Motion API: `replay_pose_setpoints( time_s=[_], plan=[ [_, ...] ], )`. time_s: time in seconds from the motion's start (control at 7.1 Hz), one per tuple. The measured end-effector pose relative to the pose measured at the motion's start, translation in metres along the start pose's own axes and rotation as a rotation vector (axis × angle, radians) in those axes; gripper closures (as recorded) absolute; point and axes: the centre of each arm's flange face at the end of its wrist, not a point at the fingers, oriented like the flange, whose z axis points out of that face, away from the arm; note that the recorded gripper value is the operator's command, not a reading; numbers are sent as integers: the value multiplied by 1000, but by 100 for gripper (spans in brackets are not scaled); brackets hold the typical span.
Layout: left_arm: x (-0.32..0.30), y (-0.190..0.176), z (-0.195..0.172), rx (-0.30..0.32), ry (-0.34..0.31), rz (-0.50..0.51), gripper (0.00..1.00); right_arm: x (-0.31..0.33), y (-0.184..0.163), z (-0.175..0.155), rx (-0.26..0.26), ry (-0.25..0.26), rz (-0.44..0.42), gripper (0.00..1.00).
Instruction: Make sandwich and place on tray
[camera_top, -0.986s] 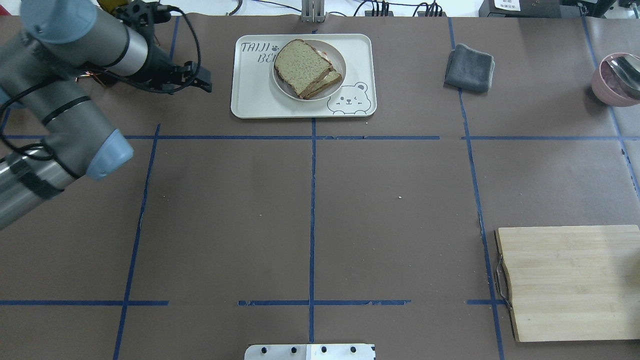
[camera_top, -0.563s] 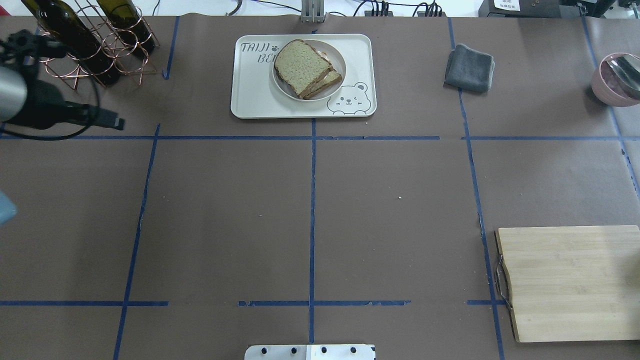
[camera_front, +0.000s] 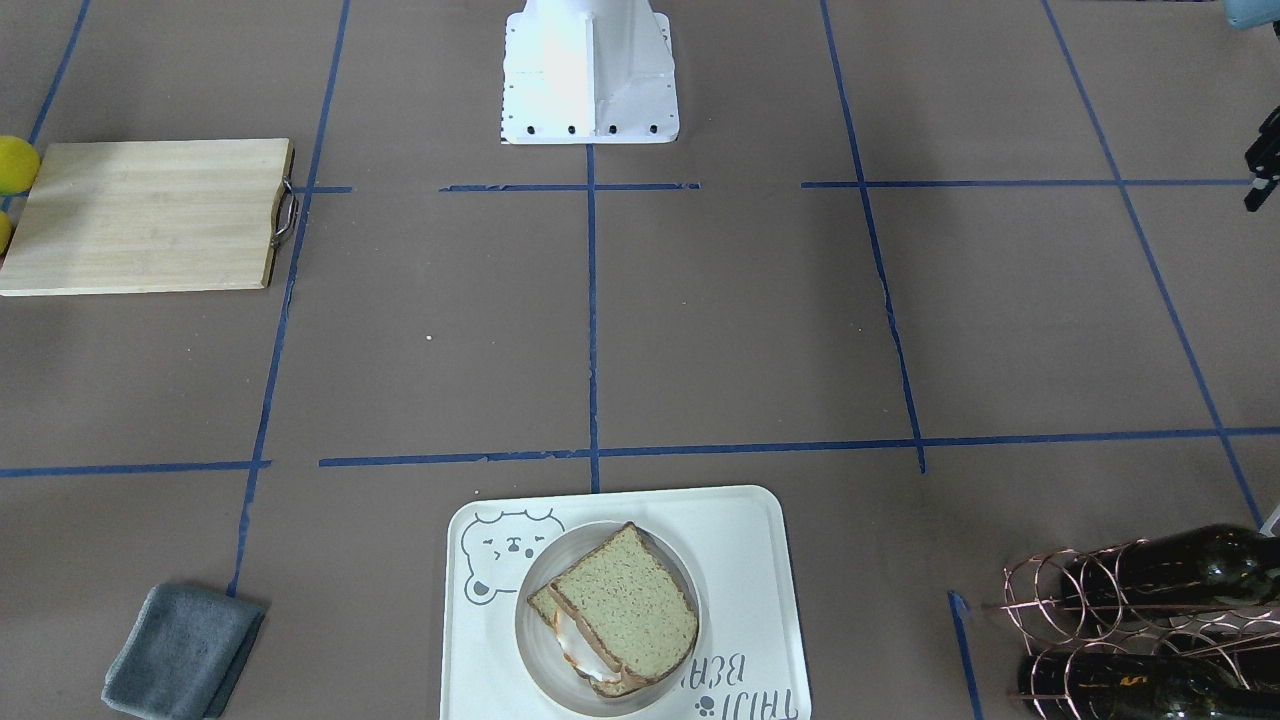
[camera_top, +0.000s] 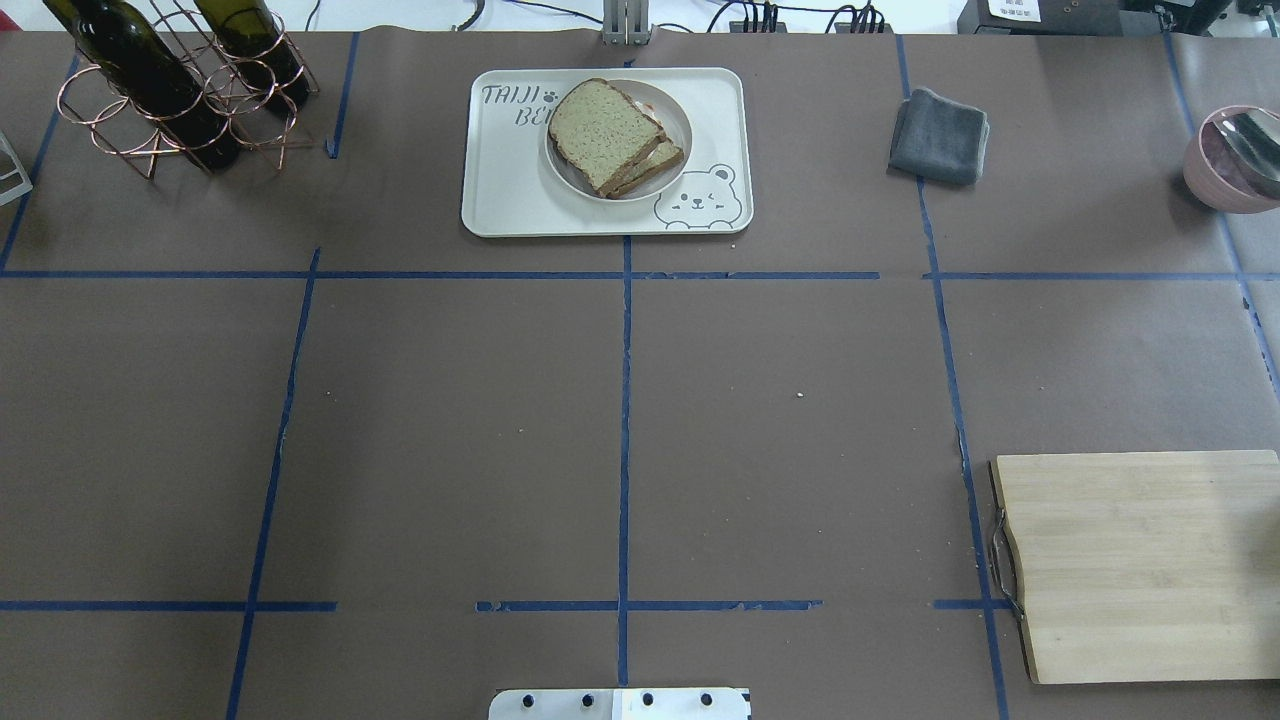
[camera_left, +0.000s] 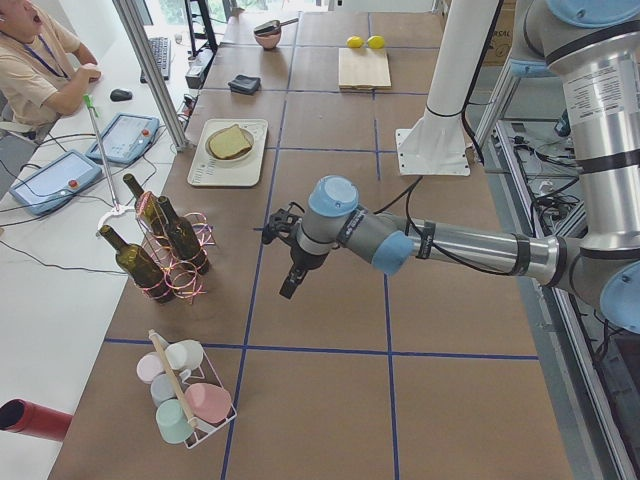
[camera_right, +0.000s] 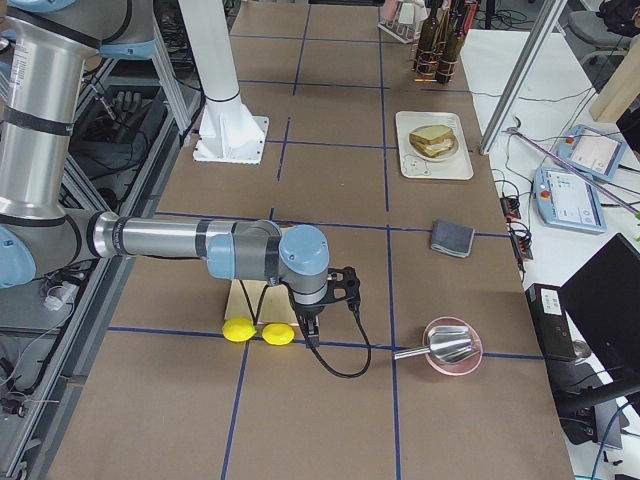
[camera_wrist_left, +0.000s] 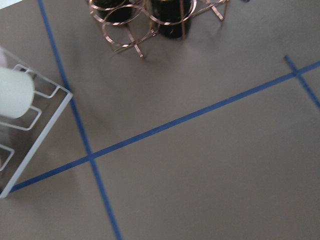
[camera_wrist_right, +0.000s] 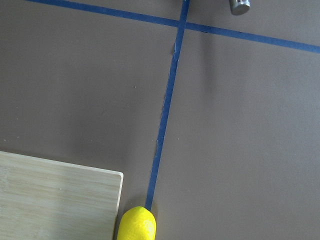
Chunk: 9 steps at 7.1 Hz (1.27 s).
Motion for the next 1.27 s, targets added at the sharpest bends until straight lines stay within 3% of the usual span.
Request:
replay_pose_setpoints(
  time_s=[0.42,0.99,1.27],
  plan=[
    [-43,46,0,-173,39,-194,0,0,0,0,0,0,0,0],
    [-44,56,7,-204,108,-243,0,1,0,1,-1,0,2,0],
    [-47,57,11,-210,112,-250,0,0,0,0,1,0,-3,0]
  ],
)
